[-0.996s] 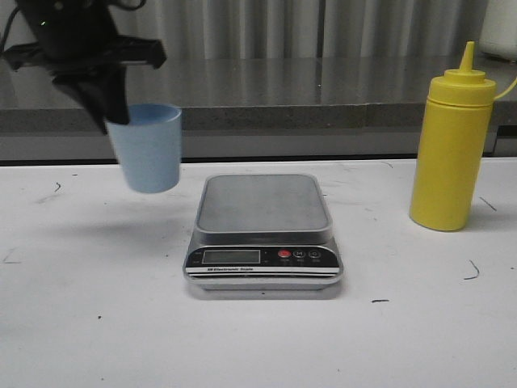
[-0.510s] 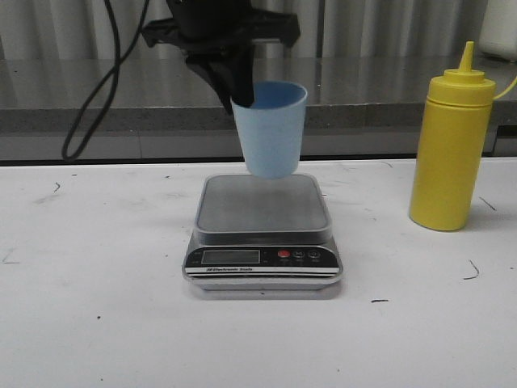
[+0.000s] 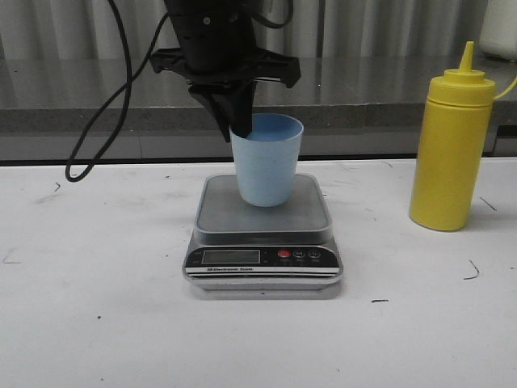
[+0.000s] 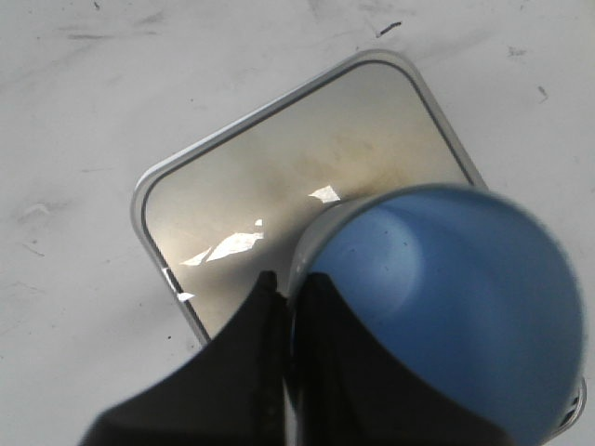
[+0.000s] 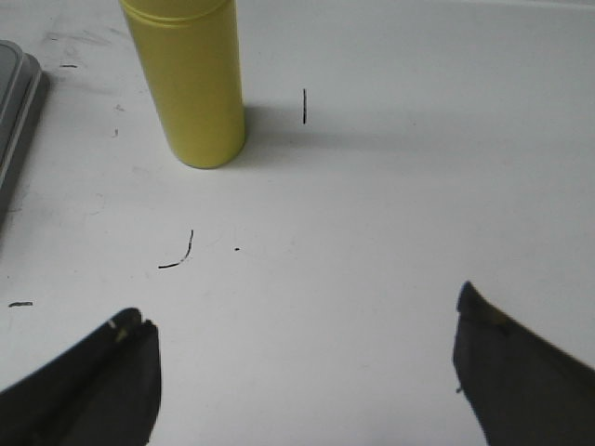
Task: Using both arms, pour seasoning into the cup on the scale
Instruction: 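Lift the blue cup with the left gripper and carry it over the scale, then set the blue cup on the scale and open the left gripper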
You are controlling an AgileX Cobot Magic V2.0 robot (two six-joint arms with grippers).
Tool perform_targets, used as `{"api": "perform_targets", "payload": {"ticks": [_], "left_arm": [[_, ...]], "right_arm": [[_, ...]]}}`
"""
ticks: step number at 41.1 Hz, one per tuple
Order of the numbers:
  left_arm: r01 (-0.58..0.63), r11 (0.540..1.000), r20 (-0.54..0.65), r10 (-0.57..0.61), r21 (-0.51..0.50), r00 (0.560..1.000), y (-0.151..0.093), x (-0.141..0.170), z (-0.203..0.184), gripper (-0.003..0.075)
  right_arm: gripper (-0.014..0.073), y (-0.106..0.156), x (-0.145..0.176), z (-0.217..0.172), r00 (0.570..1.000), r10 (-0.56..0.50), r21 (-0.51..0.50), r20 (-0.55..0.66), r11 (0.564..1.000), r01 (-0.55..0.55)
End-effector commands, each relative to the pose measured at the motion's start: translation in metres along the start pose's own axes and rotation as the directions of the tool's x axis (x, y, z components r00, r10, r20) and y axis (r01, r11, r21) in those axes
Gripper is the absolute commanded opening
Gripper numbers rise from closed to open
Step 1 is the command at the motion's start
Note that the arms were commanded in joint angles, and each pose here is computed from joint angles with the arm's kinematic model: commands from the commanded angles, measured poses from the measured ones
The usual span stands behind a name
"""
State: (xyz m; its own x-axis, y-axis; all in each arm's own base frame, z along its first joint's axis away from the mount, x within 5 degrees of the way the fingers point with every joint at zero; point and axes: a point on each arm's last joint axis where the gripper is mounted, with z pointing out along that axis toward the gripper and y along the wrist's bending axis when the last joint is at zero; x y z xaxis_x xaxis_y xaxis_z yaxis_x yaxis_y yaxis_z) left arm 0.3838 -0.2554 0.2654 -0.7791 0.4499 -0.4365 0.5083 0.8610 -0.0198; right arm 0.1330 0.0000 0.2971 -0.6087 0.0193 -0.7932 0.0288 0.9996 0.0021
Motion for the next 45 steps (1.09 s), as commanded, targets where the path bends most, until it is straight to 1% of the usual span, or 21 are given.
{"api": "perform_targets", "payload": {"ticks": [1, 5, 9, 12, 14, 15, 20, 22, 24, 30, 36, 38, 41, 45], "left_arm": [[0.020, 1.000, 0.121, -0.019, 0.001, 0.992, 0.005, -0.013, -0.034, -0.0020], [0.051, 0.999, 0.116, -0.051, -0.004, 0.992, 0.009, -0.013, -0.032, -0.0019], [0.054, 0.999, 0.096, -0.053, -0.005, 0.994, 0.010, -0.012, -0.030, -0.0017], [0.055, 0.999, 0.096, -0.054, -0.003, 0.994, 0.010, -0.012, -0.030, 0.0022], [0.057, 0.998, 0.102, -0.058, 0.008, 0.993, 0.008, -0.012, -0.030, 0.0093], [0.057, 0.998, 0.104, -0.058, 0.008, 0.993, 0.008, -0.012, -0.030, 0.0116], [0.057, 0.998, 0.109, -0.058, 0.008, 0.992, 0.008, -0.013, -0.030, 0.0335], [0.054, 0.999, 0.111, -0.054, 0.009, 0.992, 0.007, -0.013, -0.031, 0.0386], [0.051, 0.999, 0.121, -0.052, 0.010, 0.991, 0.007, -0.013, -0.036, 0.0412], [0.047, 0.999, 0.175, -0.049, 0.015, 0.983, 0.006, -0.014, -0.065, 0.0406], [0.045, 0.999, 0.257, -0.049, 0.023, 0.965, 0.006, -0.008, -0.109, 0.0406], [0.042, 0.999, 0.299, -0.046, 0.020, 0.953, 0.007, -0.003, -0.128, 0.0406], [0.038, 0.999, 0.341, -0.041, 0.015, 0.939, 0.008, 0.007, -0.145, 0.0406], [0.032, 0.999, 0.378, -0.032, 0.006, 0.925, 0.010, 0.027, -0.163, 0.0406]], "right_arm": [[0.0654, 0.000, -0.015, -0.005, 0.996, -0.025, 0.002, 0.088, 1.000, 0.025], [0.0654, 0.000, -0.015, -0.005, 0.996, -0.025, 0.002, 0.088, 1.000, 0.025], [0.0654, 0.000, -0.015, -0.005, 0.996, -0.025, 0.002, 0.088, 1.000, 0.025], [0.0654, 0.000, -0.015, -0.005, 0.996, -0.025, 0.002, 0.088, 1.000, 0.025], [0.0654, 0.000, -0.015, -0.005, 0.996, -0.025, 0.002, 0.088, 1.000, 0.025], [0.0654, 0.000, -0.015, -0.005, 0.996, -0.025, 0.002, 0.088, 1.000, 0.025], [0.0654, 0.000, -0.015, -0.005, 0.996, -0.025, 0.002, 0.088, 1.000, 0.025], [0.0654, 0.000, -0.015, -0.005, 0.996, -0.025, 0.002, 0.088, 1.000, 0.025], [0.0654, 0.000, -0.015, -0.005, 0.996, -0.025, 0.002, 0.088, 1.000, 0.025], [0.0654, 0.000, -0.015, -0.005, 0.996, -0.025, 0.002, 0.088, 1.000, 0.025], [0.0654, 0.000, -0.015, -0.005, 0.996, -0.025, 0.002, 0.088, 1.000, 0.025], [0.0654, 0.000, -0.015, -0.005, 0.996, -0.025, 0.002, 0.088, 1.000, 0.025], [0.0654, 0.000, -0.015, -0.005, 0.996, -0.025, 0.002, 0.088, 1.000, 0.025], [0.0654, 0.000, -0.015, -0.005, 0.996, -0.025, 0.002, 0.088, 1.000, 0.025]]}}
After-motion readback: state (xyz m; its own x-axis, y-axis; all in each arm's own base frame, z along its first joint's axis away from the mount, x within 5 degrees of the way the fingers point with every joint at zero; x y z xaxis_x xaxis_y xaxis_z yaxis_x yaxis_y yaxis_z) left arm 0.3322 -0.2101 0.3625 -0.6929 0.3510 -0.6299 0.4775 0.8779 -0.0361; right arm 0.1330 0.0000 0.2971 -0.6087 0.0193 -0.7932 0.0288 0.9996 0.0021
